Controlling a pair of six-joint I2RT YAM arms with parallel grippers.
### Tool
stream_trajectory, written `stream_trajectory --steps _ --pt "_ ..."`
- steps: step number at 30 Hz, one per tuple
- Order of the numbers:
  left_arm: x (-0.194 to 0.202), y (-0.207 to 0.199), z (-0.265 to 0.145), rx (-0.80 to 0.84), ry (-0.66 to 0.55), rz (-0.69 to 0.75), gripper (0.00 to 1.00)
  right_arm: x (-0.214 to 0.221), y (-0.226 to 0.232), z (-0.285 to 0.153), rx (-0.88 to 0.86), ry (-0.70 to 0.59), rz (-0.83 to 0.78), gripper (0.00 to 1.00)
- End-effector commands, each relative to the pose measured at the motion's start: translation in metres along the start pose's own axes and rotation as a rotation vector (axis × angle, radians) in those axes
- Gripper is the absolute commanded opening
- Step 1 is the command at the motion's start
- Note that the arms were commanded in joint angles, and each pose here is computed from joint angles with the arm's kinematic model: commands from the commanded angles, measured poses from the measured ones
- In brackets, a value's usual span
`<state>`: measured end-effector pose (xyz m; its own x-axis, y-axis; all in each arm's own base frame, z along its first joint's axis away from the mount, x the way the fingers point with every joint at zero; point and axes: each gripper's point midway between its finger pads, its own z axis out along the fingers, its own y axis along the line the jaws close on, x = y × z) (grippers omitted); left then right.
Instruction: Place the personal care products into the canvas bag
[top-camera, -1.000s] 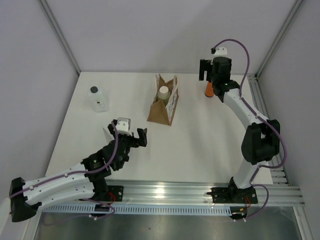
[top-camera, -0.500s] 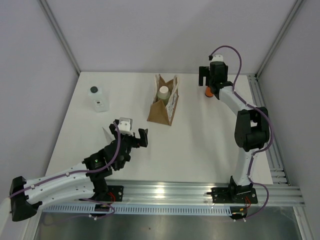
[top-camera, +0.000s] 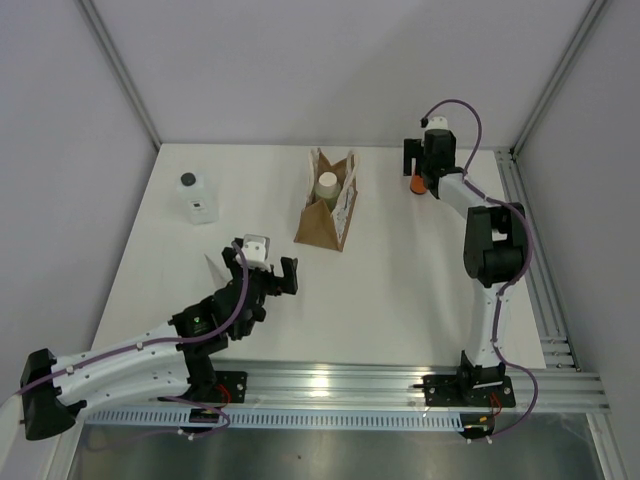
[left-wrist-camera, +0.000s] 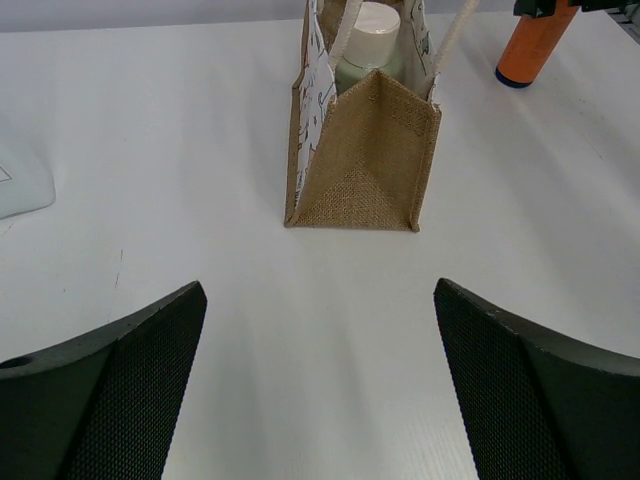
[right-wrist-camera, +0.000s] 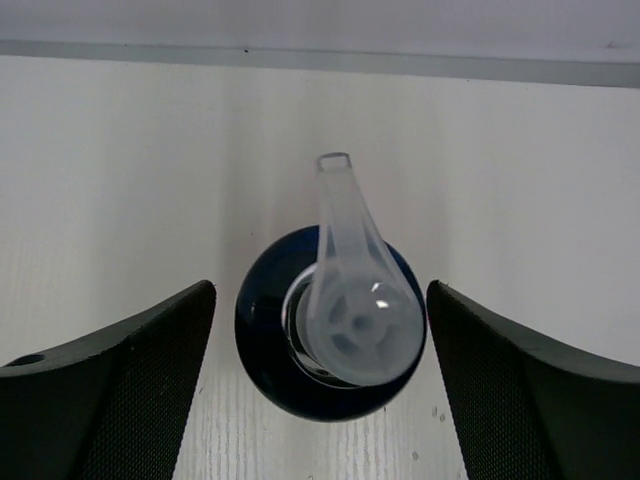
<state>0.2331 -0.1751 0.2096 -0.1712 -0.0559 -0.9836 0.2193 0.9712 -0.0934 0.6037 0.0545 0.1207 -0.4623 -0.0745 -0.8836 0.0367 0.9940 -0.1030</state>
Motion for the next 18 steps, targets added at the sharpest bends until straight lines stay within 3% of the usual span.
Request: stream_trajectory --steps 1,5,6,8,9,13,18 --pt "-0.023 -0.004 0.000 0.003 -0.043 -0.059 0.99 -0.035 0.005 0.006 -0.031 -0.118 -0.015 0.90" --pt "-0.023 -0.005 0.000 0.007 -0.043 -0.059 0.99 -0.036 0.010 0.009 -0.066 -0.141 -0.028 0.78" --pt "-0.023 -0.005 0.000 0.005 -0.041 -0.057 0.99 -0.035 0.010 0.009 -0.065 -0.147 -0.020 0.64" --pt "-0.023 -0.005 0.000 0.005 -0.041 -0.055 0.99 -0.034 0.008 0.007 -0.049 -0.153 -0.006 0.46" --pt "-0.023 -0.005 0.001 0.003 -0.040 -0.054 0.99 -0.039 0.007 0.001 -0.049 -0.165 0.001 0.32" --pt "-0.021 -0.007 0.002 0.008 -0.034 -0.050 0.99 -0.053 0.002 -0.024 -0.036 -0.166 0.030 0.00" --pt "-0.022 -0.005 0.001 0.006 -0.037 -0.061 0.99 -0.095 0.030 -0.089 -0.156 -0.239 0.056 0.00"
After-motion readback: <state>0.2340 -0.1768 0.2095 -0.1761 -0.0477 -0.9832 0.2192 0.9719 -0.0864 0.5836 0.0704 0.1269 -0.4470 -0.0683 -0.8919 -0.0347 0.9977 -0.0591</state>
